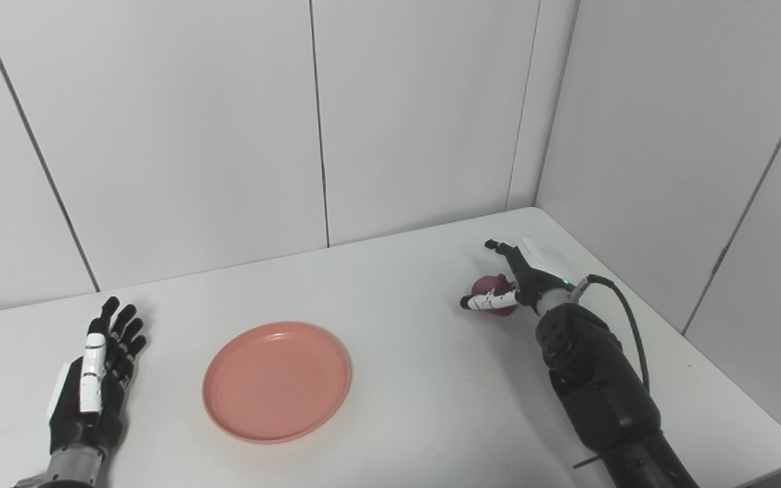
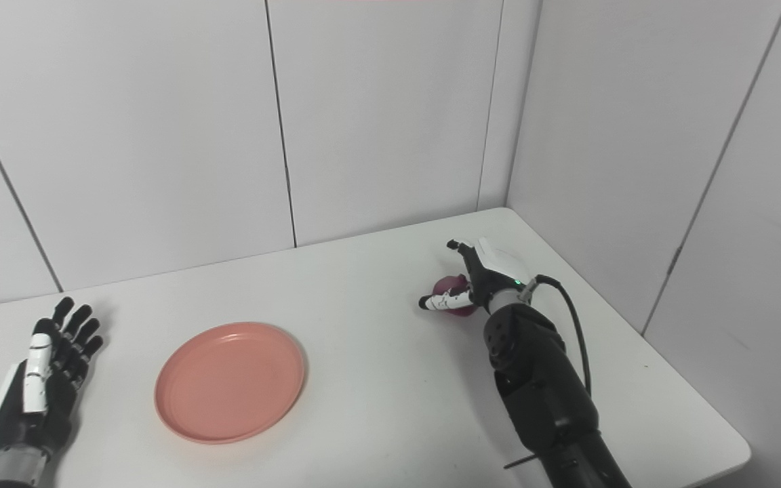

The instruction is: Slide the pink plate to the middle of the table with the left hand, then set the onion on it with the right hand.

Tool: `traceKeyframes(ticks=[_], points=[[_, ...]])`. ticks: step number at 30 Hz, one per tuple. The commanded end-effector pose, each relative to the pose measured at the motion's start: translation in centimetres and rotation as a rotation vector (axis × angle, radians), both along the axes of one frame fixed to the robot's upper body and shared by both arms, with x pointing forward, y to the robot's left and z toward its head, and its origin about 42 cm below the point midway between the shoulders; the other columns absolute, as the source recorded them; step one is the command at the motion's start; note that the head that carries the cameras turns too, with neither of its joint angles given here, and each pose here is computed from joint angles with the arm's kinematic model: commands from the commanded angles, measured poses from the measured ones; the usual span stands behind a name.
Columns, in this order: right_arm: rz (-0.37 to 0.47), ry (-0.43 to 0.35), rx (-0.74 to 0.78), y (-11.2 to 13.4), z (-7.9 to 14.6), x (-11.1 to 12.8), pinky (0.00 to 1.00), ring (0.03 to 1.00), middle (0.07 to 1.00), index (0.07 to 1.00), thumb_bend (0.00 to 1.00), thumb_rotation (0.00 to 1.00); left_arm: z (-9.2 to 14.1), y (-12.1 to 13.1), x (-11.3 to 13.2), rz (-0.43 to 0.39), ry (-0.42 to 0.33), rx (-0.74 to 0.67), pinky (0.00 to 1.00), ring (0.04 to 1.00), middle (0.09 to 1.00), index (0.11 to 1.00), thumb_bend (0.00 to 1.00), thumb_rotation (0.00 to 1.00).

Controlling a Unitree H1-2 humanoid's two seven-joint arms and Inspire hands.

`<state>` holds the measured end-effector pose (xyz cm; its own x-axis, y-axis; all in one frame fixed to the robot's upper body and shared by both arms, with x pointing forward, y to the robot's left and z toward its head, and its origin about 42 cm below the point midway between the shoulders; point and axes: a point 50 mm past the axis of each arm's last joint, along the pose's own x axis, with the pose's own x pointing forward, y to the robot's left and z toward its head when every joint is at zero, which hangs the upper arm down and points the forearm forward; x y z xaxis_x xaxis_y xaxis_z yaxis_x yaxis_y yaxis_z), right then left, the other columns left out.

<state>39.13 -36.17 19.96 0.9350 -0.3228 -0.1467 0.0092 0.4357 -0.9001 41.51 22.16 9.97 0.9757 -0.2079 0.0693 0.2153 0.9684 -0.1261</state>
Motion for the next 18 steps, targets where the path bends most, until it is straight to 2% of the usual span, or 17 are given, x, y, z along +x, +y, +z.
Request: traceKeyframes(ticks=[1, 5, 10, 15, 18], points=[[-0.004, -0.091, -0.029, -0.1, 2.9, 1.4, 0.72, 0.841, 0.874, 0.890, 1.00, 0.32, -2.9, 0.7, -2.1, 0.018, 0.075, -0.008, 0.97, 0.974, 0.972, 0.982, 0.56, 0.99], [-0.010, -0.081, -0.020, -0.3, 2.6, 1.5, 0.69, 0.824, 0.870, 0.890, 0.99, 0.29, -2.9, 0.8, -2.1, 0.017, 0.070, -0.007, 0.97, 0.974, 0.973, 0.983, 0.56, 0.99], [-0.016, -0.067, -0.025, -0.4, 2.2, 1.7, 0.70, 0.826, 0.877, 0.894, 0.98, 0.28, -2.8, 0.7, -2.2, 0.017, 0.073, -0.012, 0.98, 0.976, 0.974, 0.985, 0.56, 0.99], [-0.015, -0.066, -0.020, -0.3, 1.8, 1.8, 0.70, 0.835, 0.882, 0.877, 0.96, 0.24, -2.7, 0.6, -2.2, 0.015, 0.073, -0.013, 0.97, 0.974, 0.974, 0.985, 0.56, 0.99], [-0.010, -0.067, -0.027, -0.1, 1.6, 1.8, 0.68, 0.814, 0.861, 0.858, 0.94, 0.23, -2.8, 0.6, -2.2, 0.016, 0.068, -0.006, 0.97, 0.974, 0.972, 0.984, 0.56, 0.99]])
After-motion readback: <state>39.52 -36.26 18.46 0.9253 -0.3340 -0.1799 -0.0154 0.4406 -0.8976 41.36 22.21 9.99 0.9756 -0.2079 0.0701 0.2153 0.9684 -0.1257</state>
